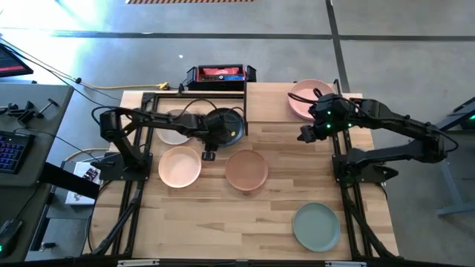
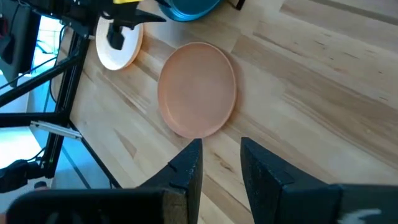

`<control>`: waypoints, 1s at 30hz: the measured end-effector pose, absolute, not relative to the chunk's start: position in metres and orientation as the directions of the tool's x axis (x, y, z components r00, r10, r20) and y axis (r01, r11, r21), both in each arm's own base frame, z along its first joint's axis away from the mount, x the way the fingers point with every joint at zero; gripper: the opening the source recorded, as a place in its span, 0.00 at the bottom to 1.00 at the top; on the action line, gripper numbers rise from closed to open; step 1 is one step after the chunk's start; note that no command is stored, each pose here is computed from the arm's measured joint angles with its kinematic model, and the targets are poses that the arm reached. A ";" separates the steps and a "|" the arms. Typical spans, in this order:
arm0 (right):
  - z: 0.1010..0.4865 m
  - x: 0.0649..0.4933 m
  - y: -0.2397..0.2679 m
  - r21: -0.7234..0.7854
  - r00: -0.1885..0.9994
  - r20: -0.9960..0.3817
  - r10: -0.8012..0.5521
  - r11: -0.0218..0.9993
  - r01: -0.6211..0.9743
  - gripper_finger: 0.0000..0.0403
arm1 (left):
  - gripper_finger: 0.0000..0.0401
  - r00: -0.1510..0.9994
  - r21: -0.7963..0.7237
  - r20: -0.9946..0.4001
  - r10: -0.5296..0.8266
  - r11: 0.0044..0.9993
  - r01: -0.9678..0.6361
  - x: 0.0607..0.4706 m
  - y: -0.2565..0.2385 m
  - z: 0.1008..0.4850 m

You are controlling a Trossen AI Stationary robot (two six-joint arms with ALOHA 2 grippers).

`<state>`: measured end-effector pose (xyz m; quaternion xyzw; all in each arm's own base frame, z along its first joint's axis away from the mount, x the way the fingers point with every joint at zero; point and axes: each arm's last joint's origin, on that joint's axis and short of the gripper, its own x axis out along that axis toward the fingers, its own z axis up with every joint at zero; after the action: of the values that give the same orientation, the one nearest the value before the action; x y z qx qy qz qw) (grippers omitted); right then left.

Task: Place and stack plates onto a shelf
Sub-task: Stack the dark blue plate on top of the light pink plate on the shelf

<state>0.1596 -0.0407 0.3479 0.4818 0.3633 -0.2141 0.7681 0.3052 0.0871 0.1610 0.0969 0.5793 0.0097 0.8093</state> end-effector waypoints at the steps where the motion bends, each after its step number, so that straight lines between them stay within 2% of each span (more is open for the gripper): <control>1: 0.348 0.160 -0.040 0.585 0.644 -0.764 0.023 0.445 0.678 0.22 | 0.29 0.319 0.180 -0.937 0.144 0.980 0.088 0.306 0.087 0.159; 14: 0.348 0.160 -0.038 0.580 0.644 -0.764 0.035 0.471 0.664 0.22 | 0.28 0.261 0.185 -0.951 0.166 0.982 0.049 0.308 0.089 0.142; 17: 0.348 0.160 -0.038 0.578 0.644 -0.764 0.035 0.480 0.660 0.22 | 0.22 0.262 0.179 -0.950 0.167 0.984 0.022 0.308 0.088 0.143; 23: 0.348 0.160 -0.038 0.575 0.644 -0.765 0.035 0.487 0.657 0.22 | 0.03 0.300 0.196 -0.937 0.179 0.980 0.030 0.309 0.079 0.156; 30: 0.347 0.160 -0.037 0.570 0.639 -0.769 0.036 0.493 0.658 0.22 | 0.01 0.340 0.206 -0.922 0.185 0.978 0.028 0.305 0.058 0.177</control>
<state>0.1601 -0.0374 0.3474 0.4622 0.3753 -0.1996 0.7782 0.3045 0.0579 0.1770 0.0928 0.5726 0.0484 0.8131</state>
